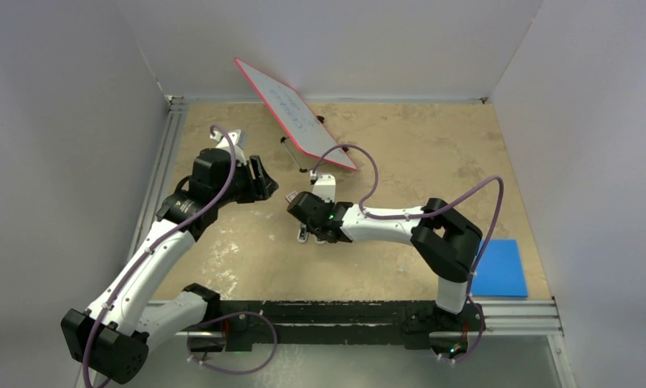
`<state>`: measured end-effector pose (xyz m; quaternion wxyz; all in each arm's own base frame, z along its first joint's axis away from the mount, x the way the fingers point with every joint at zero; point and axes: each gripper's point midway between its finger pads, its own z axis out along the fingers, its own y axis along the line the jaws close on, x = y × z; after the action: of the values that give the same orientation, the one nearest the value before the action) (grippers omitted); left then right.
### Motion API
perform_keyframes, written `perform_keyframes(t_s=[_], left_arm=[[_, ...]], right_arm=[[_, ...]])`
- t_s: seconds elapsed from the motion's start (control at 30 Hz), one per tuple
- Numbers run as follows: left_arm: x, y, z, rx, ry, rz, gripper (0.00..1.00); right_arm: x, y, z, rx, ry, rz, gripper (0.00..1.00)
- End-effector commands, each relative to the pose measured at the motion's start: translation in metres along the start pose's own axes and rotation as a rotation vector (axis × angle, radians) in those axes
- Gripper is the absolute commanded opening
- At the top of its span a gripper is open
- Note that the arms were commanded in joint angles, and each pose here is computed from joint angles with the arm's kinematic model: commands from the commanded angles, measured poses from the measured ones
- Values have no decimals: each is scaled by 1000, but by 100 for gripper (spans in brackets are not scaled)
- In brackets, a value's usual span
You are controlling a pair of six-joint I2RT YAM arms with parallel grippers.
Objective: Load the staples into the stapler
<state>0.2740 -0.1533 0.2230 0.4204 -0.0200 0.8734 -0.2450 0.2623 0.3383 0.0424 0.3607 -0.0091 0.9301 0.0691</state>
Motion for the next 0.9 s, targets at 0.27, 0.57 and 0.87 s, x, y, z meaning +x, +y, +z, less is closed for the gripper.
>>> perform_keyframes(t_s=[0.27,0.57,0.87], left_arm=[[-4,-4,-2,19,-17,12,55],[-3,-4,-1,18,-15,11,55],[-3,-4,-2,20,-16,10,55]], right_arm=[[20,-2,-8,-9,94,-17,34],[14,-4,-16,-6,91,2,32],[3,-1,-18,0,56,23,34]])
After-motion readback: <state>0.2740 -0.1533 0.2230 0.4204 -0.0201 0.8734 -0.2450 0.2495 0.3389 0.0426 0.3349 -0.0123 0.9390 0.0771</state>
